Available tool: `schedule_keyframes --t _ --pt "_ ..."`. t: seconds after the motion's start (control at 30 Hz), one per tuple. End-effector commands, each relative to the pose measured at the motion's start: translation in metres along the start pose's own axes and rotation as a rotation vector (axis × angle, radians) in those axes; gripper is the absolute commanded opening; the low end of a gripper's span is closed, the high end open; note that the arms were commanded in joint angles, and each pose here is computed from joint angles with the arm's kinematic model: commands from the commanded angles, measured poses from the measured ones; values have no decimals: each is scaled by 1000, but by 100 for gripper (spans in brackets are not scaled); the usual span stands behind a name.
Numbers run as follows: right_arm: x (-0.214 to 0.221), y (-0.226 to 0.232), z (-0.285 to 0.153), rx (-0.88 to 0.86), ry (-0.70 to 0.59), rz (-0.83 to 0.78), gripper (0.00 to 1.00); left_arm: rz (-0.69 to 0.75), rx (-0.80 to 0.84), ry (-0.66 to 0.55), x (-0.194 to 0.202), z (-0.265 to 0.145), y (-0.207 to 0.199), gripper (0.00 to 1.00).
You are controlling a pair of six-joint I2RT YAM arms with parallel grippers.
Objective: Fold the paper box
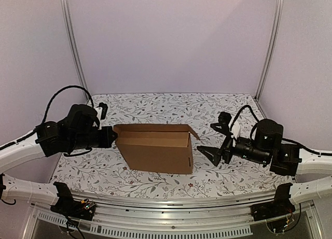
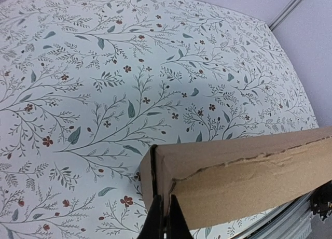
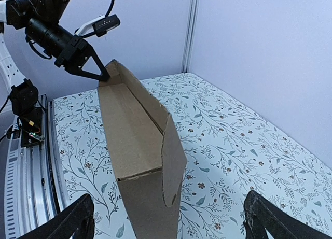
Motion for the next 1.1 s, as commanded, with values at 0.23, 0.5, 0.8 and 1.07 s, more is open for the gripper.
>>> schedule_keyframes --t 0.23,0.5,0.8,1.07 --pt "-2 2 -14 -30 419 79 99 -42 -117 90 23 6 17 0" --pt "-33 -11 -10 70 407 64 99 -72 -133 71 20 7 16 0" --pt "-38 -15 7 108 474 96 99 -66 -137 60 18 6 16 0" --pt "-62 -16 19 86 500 46 87 -62 -145 51 17 5 18 0"
Point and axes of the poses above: each gripper's point midway between its finger pads, its own z axis out along the fingers, its own y axis along the line the jaws close on, x = y × z, the point moved 5 cm from there along -z, back along the fingers, and after that the axes turned 3 degrees about -z, right-handed, at the moved point
